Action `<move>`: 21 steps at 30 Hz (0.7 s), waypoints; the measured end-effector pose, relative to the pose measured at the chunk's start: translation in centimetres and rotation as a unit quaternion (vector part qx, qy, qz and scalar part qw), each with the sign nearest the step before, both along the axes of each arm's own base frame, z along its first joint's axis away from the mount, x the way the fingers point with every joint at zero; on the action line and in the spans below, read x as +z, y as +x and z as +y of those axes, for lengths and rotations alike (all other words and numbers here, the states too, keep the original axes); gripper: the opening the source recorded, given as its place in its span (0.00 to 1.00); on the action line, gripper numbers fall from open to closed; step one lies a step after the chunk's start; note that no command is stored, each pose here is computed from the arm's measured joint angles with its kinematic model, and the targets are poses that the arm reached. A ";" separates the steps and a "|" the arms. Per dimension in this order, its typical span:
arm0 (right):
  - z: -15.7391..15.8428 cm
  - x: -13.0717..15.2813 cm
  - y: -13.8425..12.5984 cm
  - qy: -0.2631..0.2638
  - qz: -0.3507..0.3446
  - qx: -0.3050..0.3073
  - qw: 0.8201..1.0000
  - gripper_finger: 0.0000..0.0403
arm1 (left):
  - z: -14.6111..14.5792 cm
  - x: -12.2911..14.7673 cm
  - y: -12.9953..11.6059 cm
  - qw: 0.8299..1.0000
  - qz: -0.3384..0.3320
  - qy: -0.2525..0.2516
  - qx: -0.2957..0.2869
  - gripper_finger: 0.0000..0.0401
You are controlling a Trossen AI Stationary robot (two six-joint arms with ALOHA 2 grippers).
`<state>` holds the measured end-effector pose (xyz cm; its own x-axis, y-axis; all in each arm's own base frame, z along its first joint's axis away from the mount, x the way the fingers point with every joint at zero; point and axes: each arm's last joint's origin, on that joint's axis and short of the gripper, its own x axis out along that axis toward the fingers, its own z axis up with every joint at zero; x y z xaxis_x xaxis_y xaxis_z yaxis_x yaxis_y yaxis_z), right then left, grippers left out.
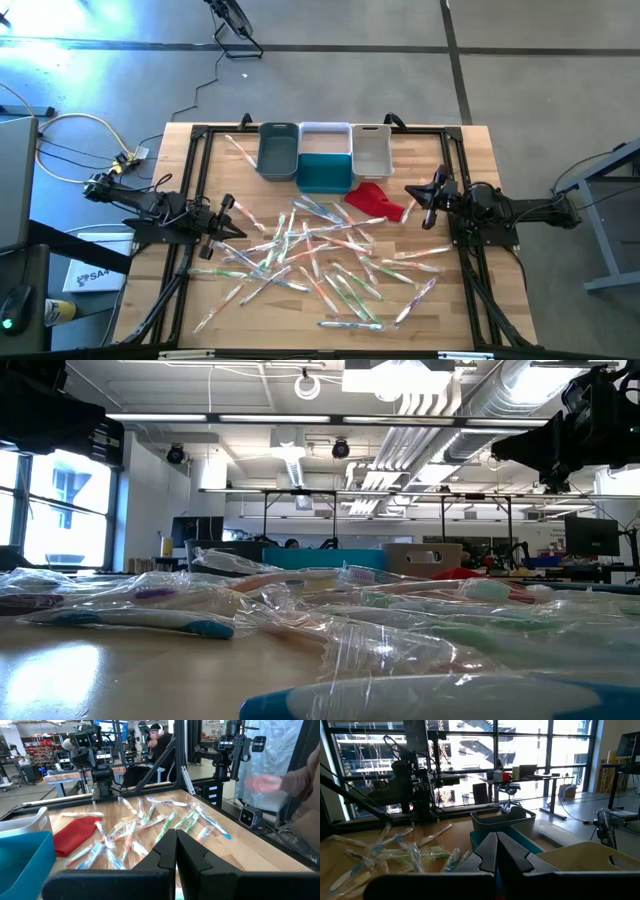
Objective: Pick & Place Toothbrushes
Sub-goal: Put the orange toothbrush into the white bin
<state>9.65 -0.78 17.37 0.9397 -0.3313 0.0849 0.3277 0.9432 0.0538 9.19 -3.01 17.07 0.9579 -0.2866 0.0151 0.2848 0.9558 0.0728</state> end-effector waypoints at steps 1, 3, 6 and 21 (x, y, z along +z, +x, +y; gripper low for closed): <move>0.0 0.0 0.0 0.000 0.000 0.000 1.000 0.00 | 0.0 0.0 0.0 1.000 -0.001 0.000 0.000 0.00; 0.0 0.0 0.0 0.000 0.000 0.000 1.000 0.00 | 0.0 0.0 0.0 1.000 -0.001 -0.001 0.000 0.00; 0.0 0.0 0.0 0.000 0.000 0.000 1.000 0.00 | 0.0 0.0 0.0 1.000 0.003 -0.014 0.000 0.00; 0.0 0.0 0.0 0.051 -0.019 0.007 0.999 0.00 | 0.1 0.7 -0.1 0.984 0.036 -0.172 -0.002 0.00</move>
